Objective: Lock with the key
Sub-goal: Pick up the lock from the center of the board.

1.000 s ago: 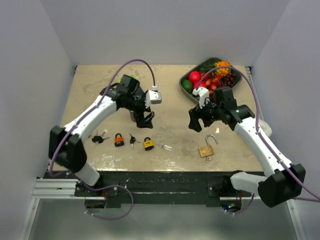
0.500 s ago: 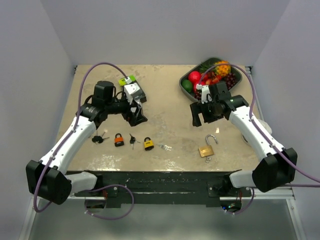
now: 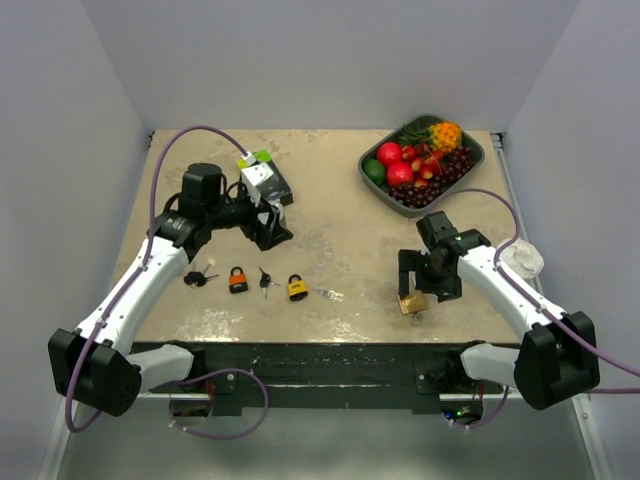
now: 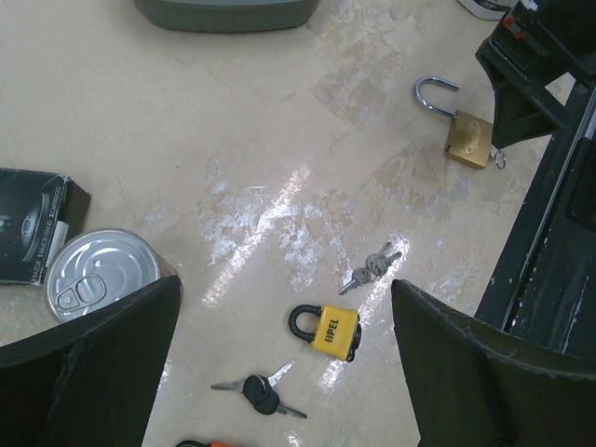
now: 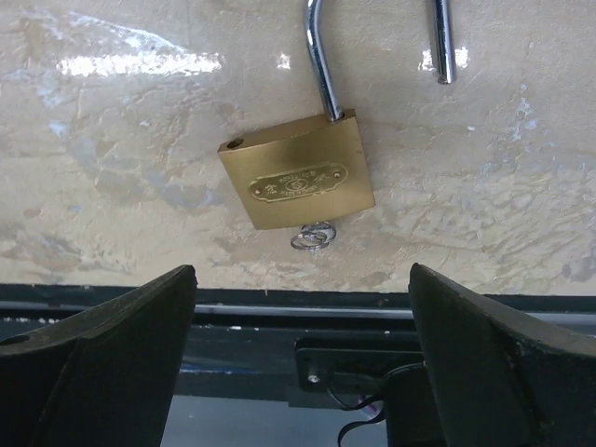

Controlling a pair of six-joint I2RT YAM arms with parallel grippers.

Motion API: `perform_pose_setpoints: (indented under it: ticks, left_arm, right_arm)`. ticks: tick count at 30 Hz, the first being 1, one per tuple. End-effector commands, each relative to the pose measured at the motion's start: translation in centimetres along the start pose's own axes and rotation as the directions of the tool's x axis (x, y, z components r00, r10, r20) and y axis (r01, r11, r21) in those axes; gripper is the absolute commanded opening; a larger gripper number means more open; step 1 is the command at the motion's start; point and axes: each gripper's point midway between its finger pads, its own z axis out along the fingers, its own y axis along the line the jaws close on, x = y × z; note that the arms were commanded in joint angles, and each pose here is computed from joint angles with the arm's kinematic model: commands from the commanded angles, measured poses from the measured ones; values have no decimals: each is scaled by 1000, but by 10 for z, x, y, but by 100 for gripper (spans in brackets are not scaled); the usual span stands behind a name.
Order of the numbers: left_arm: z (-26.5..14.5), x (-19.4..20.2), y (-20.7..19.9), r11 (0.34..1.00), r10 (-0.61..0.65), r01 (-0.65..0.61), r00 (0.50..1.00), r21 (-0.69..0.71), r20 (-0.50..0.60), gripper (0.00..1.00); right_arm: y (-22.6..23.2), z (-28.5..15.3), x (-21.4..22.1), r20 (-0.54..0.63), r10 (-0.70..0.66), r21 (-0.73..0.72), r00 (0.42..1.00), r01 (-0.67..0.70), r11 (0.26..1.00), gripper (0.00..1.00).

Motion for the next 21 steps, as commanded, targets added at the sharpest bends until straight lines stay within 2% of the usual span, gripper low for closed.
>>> perform_pose_setpoints:
  ticks: [1, 5, 9, 21]
  left_arm:
    - [0, -15, 4, 1000, 1, 0, 998, -10, 55, 99]
    - [2, -19, 6, 1000, 6, -6, 998, -8, 60, 99]
    - [4, -19, 4, 1000, 2, -2, 998, 11, 59, 99]
    - [5, -24, 10, 1000, -7, 6, 998, 10, 70, 99]
  right_arm:
    - [-9, 17, 3, -16, 85, 82, 996, -83, 993, 99]
    - [-4, 27, 3, -53, 70, 67, 996, -66, 996, 99]
    - [7, 35, -7, -33, 23, 32, 999, -22, 999, 99]
    - [7, 62, 6, -127, -20, 85, 992, 31, 996, 99]
